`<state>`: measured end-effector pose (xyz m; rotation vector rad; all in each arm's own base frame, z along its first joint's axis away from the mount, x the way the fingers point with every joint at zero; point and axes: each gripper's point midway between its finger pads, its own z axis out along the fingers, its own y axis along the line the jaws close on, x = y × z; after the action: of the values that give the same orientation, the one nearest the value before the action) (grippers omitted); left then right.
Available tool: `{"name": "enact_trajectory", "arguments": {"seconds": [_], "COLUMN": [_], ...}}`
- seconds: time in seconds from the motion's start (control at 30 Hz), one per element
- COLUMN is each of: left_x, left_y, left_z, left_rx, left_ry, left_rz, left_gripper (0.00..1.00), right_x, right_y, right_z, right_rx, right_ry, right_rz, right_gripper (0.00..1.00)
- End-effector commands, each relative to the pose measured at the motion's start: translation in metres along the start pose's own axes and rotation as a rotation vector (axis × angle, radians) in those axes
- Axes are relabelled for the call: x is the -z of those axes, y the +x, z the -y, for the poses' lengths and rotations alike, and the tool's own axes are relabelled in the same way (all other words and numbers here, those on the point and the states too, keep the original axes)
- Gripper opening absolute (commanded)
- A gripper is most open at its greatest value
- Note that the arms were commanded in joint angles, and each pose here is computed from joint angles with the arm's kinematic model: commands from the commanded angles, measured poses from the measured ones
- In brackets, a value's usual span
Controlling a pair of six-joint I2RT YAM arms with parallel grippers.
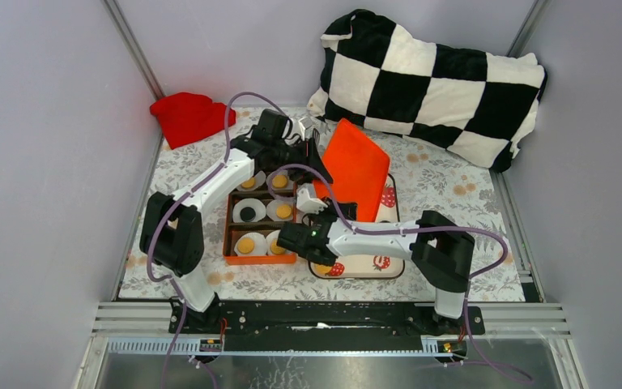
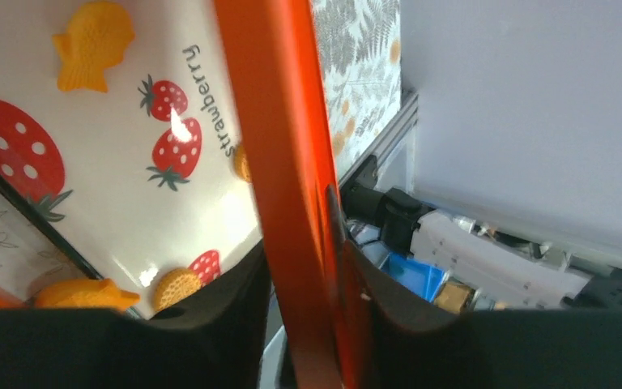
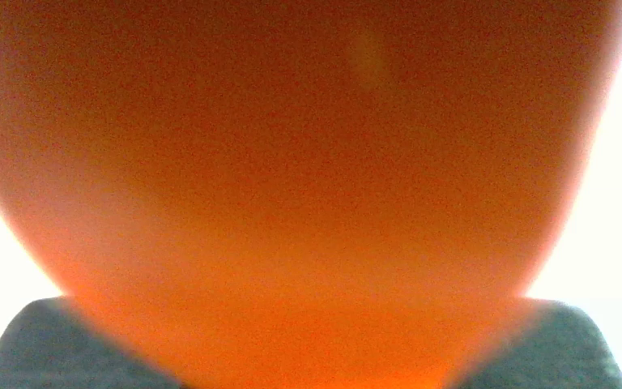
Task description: Pack the cookies
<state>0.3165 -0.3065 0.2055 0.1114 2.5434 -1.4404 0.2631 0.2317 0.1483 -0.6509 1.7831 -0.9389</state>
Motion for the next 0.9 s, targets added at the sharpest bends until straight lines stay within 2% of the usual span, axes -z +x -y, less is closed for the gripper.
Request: {"name": "enact_trajectory", "arguments": {"seconds": [0.0, 0.1, 0.2, 0.33, 0.37, 0.4, 0.43, 0.47, 0.57, 0.67, 0.77, 0.87], "left_x": [0.012, 0.031, 0.064, 0.12, 0.136, 0.151, 0.172, 0.186, 0.198, 0.2, 0.213, 0.243], "left_y": [0.009, -0.024, -0.066, -0.102, -0.108, -0.111, -0.117, -0.115, -0.083, -0.037, 0.003, 0.029], "left_z": [0.018, 0.041, 0.084, 0.118, 0.115, 0.108, 0.089, 0.067, -0.024, -0.1, -0.144, -0.162], "left_rx": [-0.098, -0.172, -0.234, -0.317, -0.31, -0.3, -0.259, -0.21, -0.031, 0.109, 0.205, 0.246], "left_ry": [0.052, 0.039, 0.106, 0.015, -0.053, -0.13, -0.278, -0.4, -0.733, -1.008, -1.201, -1.398], "left_rz": [-0.047, 0.049, 0.196, 0.461, 0.538, 0.605, 0.71, 0.763, 0.77, 0.735, 0.719, 0.747], "left_gripper": [0.54, 0.69, 0.7, 0.69, 0.54, 0.34, 0.14, 0.01, 0.0, 0.0, 0.0, 0.0], "right_x": [0.0, 0.004, 0.008, 0.012, 0.013, 0.015, 0.018, 0.021, 0.034, 0.055, 0.075, 0.092], "right_y": [-0.025, -0.022, -0.017, -0.017, -0.017, -0.018, -0.019, -0.022, -0.045, -0.081, -0.105, -0.122], "right_z": [0.056, 0.072, 0.08, 0.087, 0.089, 0.093, 0.099, 0.106, 0.119, 0.13, 0.155, 0.171], "right_rx": [-0.228, -0.219, -0.21, -0.214, -0.227, -0.253, -0.292, -0.336, -0.48, -0.651, -0.783, -0.833], "right_ry": [0.136, 0.155, 0.161, 0.143, 0.134, 0.121, 0.103, 0.079, -0.102, -0.373, -0.526, -0.638], "right_rz": [0.022, 0.016, 0.01, -0.003, -0.011, -0.021, -0.032, -0.041, -0.034, 0.087, 0.157, 0.215], "right_gripper": [0.0, 0.0, 0.0, 0.0, 0.0, 0.0, 0.0, 0.0, 0.0, 0.0, 0.0, 0.0]}}
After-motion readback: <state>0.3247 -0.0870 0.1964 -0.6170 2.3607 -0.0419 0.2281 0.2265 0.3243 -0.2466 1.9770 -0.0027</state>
